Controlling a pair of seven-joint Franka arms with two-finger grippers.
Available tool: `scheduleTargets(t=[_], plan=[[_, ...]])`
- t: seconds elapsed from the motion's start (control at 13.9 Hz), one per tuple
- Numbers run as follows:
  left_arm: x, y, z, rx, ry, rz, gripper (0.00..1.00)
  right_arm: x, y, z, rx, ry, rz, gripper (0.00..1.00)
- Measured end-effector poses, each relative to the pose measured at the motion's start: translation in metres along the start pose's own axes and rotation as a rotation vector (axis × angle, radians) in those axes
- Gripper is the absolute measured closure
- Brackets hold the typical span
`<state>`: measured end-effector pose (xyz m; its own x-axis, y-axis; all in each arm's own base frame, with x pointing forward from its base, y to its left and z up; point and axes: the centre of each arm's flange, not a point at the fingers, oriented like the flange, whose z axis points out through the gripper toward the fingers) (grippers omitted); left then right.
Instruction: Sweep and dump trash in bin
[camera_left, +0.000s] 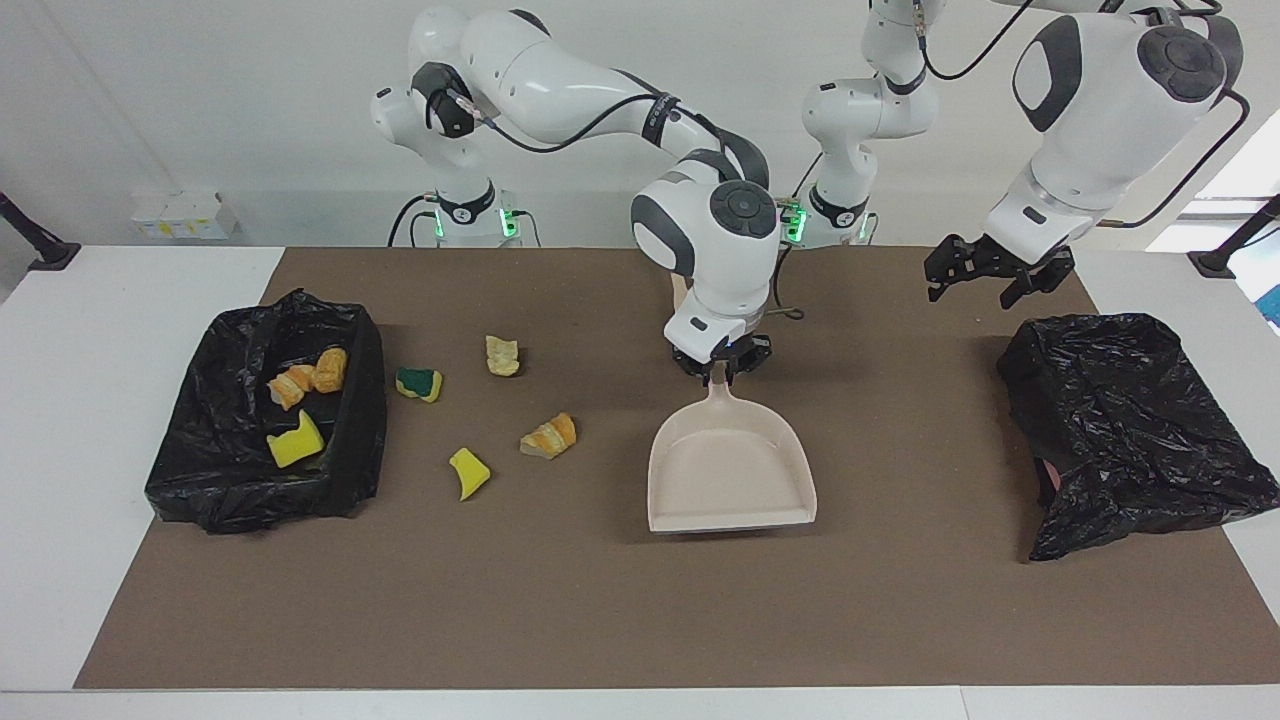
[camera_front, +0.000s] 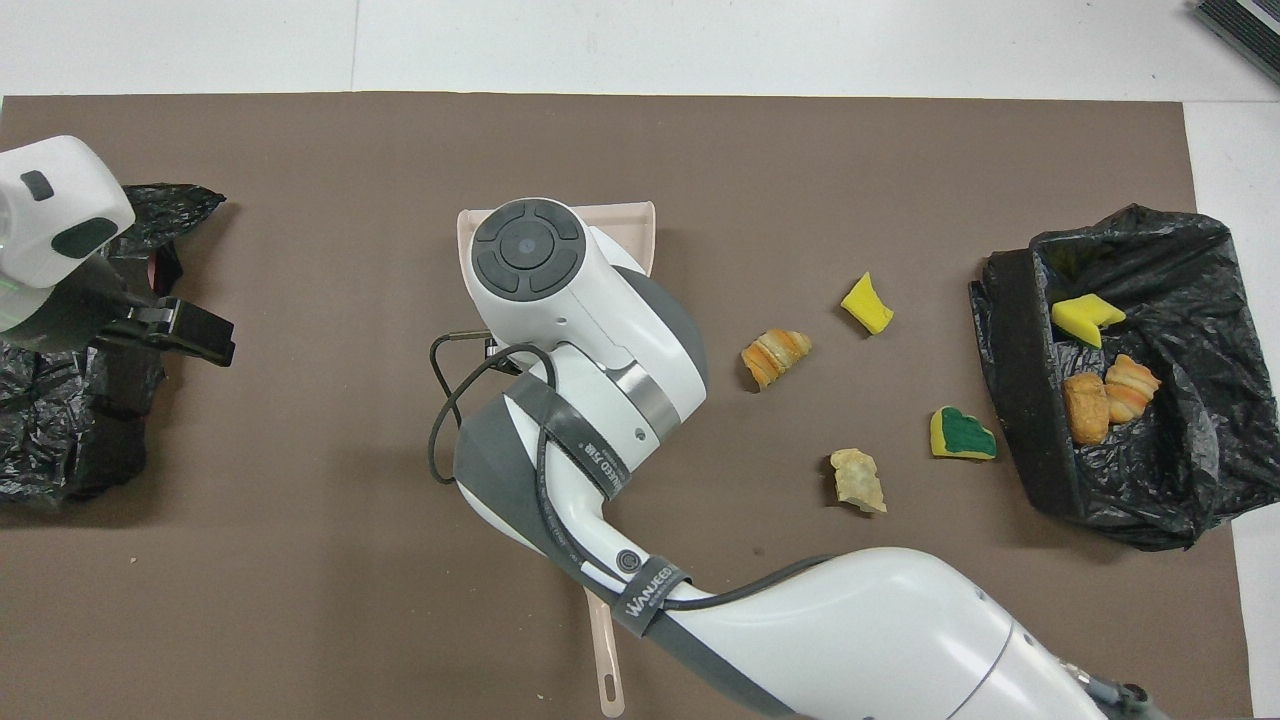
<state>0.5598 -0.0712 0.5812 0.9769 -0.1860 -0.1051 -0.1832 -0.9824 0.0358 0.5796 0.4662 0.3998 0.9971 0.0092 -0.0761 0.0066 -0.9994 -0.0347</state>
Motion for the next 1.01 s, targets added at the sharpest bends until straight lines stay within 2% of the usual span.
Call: scheduleTargets(t=[0.36, 0.5, 0.58, 0.65, 0.79, 1.01], plan=[[0.013, 0.02, 0.008, 0.008, 0.091, 0.036, 0.0, -0.004, -0.007, 0.05, -0.035, -0.059, -0.012, 0.68], [0.016, 0.023, 0.011, 0.009, 0.111, 0.041, 0.0, -0.004, -0.007, 0.05, -0.034, -0.058, -0.011, 0.67], [0.017, 0.024, 0.012, 0.009, 0.122, 0.039, 0.0, -0.003, -0.006, 0.05, -0.034, -0.057, -0.01, 0.62], [0.019, 0.025, 0.012, 0.009, 0.134, 0.03, 0.0, -0.003, -0.005, 0.049, -0.035, -0.056, -0.009, 0.62], [0.023, 0.029, 0.017, 0.008, 0.148, 0.025, 0.0, -0.001, -0.003, 0.048, -0.034, -0.053, -0.005, 0.48], [0.034, 0.043, 0.032, 0.005, 0.157, 0.043, 0.0, 0.003, 0.008, 0.026, -0.029, -0.037, 0.01, 0.13]])
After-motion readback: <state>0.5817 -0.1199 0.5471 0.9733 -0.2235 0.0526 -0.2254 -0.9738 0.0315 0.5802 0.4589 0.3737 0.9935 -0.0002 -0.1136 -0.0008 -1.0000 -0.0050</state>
